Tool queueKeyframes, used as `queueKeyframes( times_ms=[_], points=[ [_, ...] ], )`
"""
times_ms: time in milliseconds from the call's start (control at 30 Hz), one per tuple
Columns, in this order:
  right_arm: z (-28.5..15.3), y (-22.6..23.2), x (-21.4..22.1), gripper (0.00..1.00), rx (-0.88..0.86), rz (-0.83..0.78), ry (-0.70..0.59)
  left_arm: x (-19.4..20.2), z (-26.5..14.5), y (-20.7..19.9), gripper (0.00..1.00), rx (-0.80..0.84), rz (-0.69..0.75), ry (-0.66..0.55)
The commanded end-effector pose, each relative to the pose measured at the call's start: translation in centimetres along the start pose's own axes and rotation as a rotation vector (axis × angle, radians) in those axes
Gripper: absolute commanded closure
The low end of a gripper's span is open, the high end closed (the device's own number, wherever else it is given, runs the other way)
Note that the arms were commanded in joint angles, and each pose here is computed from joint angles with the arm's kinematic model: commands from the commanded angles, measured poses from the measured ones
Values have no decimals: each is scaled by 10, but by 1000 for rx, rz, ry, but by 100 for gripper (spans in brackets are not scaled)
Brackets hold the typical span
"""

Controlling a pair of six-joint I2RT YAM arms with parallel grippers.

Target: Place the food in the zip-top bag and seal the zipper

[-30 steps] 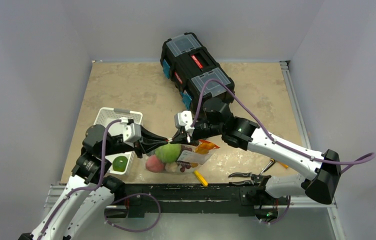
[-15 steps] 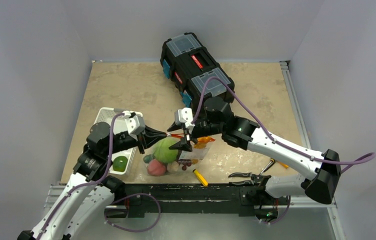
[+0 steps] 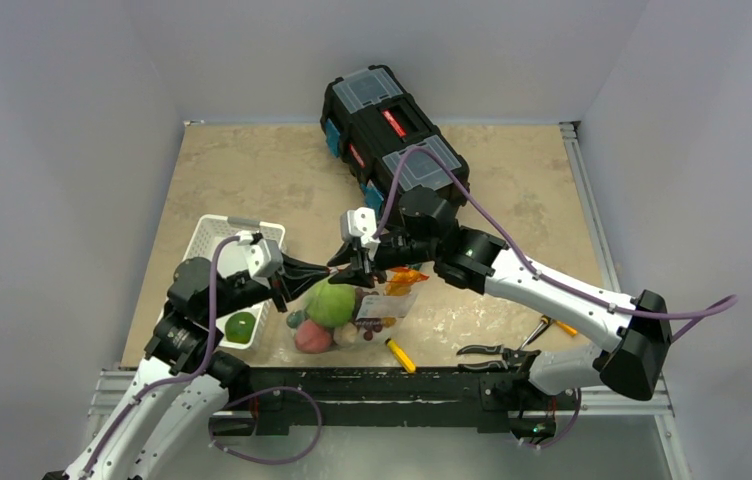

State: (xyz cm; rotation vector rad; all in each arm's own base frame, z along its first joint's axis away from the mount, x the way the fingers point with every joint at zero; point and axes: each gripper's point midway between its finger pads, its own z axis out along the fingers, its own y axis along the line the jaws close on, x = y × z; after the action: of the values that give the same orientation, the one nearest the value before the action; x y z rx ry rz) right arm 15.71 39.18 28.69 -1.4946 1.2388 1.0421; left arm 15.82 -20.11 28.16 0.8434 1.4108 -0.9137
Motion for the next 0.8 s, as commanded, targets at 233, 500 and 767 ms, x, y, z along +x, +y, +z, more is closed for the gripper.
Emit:
queueKeyframes(
  times_ms=[233, 500, 767],
  points=[
    [-4, -1, -14, 78, 14, -20, -20, -22, 1, -4, 100, 25, 56, -85],
    [-7, -4, -8, 71, 36, -26, -2, -20, 0, -6, 100, 35, 58, -84],
    [-6, -6, -6, 83, 42, -21, 11, -20, -1, -8, 100, 42, 60, -87]
  ],
)
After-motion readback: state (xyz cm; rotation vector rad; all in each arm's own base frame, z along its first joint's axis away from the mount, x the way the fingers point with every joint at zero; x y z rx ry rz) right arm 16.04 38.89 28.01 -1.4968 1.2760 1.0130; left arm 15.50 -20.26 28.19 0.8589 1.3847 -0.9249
